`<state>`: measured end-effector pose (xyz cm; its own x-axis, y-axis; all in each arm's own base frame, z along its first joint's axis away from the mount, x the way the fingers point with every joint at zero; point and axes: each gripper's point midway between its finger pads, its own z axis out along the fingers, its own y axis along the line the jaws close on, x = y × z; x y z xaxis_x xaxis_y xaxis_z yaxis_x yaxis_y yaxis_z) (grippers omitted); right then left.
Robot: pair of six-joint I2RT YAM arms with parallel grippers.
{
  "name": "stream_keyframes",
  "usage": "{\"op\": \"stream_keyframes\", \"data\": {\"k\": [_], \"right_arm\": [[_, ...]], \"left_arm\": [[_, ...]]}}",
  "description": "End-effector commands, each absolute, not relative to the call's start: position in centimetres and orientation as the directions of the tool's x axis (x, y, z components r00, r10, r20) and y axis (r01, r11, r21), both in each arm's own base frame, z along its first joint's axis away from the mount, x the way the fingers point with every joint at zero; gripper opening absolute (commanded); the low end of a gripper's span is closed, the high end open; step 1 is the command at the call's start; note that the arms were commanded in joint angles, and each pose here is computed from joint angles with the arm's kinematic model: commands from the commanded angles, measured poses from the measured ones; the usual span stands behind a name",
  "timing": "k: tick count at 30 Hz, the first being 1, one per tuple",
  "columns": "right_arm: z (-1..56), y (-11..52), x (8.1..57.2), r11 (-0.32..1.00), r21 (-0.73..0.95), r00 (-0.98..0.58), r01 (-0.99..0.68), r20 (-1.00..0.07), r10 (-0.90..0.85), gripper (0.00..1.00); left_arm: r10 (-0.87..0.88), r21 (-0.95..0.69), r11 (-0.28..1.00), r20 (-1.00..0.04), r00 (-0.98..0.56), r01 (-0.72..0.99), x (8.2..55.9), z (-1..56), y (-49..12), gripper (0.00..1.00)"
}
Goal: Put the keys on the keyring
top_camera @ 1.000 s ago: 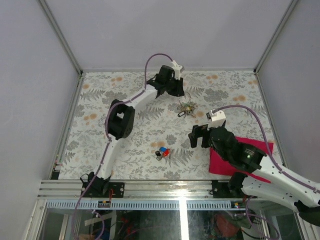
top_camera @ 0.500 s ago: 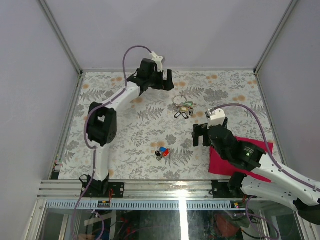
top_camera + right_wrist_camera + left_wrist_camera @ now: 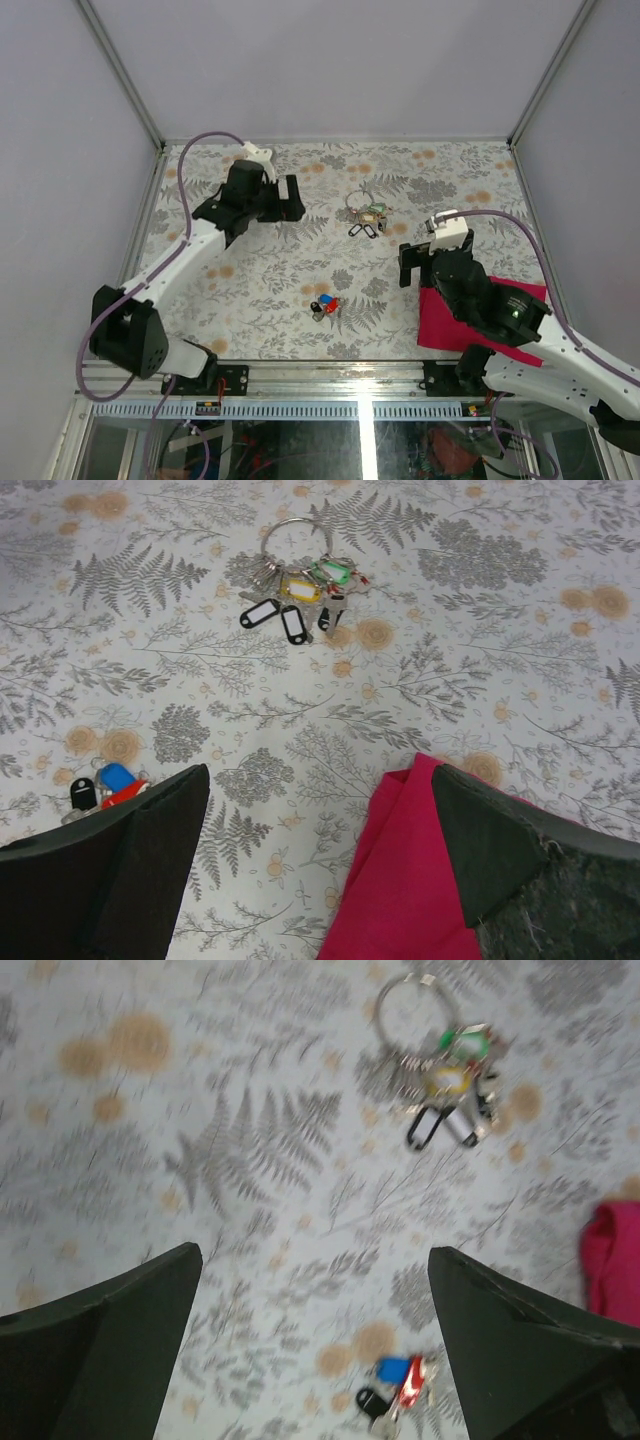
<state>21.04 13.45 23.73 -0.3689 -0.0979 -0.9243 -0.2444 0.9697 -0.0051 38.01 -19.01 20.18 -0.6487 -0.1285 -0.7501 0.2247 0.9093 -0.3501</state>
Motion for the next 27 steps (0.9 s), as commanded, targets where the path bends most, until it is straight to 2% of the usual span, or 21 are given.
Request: {"op": "stream_keyframes", "data": {"k": [1, 12, 27], "right_arm": [[25.8, 11.2, 21.2, 0.985, -0.026, -0.309, -0.173, -0.948, -0.08, 0.99], [26.1, 9.1, 20.1, 0.986, -0.008, -0.255, -0.165, -0.966, -0.051, 0.99], [24.6, 8.9, 19.7, 0.984, -0.009, -0.266, -0.18, -0.962, -0.057, 0.99]], "left_arm": [[-0.128, -0.283, 0.948, -0.761, -0.636, 0.148, 34.5, 18.6, -15.3, 1.0], [-0.16, -0.249, 0.963, -0.834, -0.528, 0.101, 27.7, 20.6, -10.5, 1.0], [-0.181, -0.257, 0.959, -0.88, -0.439, 0.121, 25.1, 22.4, -9.2, 1.0]]}}
